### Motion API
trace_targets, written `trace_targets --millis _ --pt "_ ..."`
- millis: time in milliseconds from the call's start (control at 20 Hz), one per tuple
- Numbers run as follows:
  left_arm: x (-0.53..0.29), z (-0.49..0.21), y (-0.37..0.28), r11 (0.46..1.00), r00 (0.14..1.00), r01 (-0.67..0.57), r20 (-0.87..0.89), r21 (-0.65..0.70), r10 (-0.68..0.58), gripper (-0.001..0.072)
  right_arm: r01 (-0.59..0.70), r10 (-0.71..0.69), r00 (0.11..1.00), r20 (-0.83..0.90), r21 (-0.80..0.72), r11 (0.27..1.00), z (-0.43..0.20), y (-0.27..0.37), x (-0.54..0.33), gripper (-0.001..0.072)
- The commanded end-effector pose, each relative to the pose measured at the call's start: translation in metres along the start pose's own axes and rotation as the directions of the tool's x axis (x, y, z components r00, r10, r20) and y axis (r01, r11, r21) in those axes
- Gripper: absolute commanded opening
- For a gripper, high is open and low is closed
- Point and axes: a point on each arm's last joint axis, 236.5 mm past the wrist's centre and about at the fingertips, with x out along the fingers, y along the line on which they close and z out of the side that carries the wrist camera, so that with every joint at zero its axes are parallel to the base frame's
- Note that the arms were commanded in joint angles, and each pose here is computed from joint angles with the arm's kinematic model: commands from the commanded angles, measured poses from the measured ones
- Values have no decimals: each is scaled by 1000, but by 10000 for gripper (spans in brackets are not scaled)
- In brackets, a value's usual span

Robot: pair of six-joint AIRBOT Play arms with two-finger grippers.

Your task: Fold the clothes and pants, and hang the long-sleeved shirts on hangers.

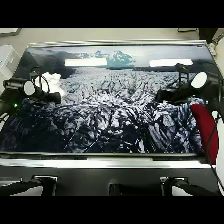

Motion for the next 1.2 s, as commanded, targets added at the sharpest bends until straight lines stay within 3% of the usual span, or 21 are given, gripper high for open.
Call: trace_targets --millis 0,550,900,1050,1150 --pt "0 1 1 1000 1000 -1 4 -1 1 716 1 -1 1000 -17 3 1000 -4 0 0 698" --pt "0 1 0 1000 1000 0 4 -2 0 716 1 -1 1000 -10 -8 1000 -2 0 0 686" --pt "2 19 -20 996 994 78 79 -37 -75 716 12 -12 1000 -17 15 1000 -4 -3 0 687" --pt "-20 99 -30 991 918 121 373 57 -134 719 11 -12 1000 28 16 1000 7 -3 0 686" --pt "-16 142 21 994 923 88 380 -64 -57 720 11 -12 999 35 19 1000 8 -3 0 686"
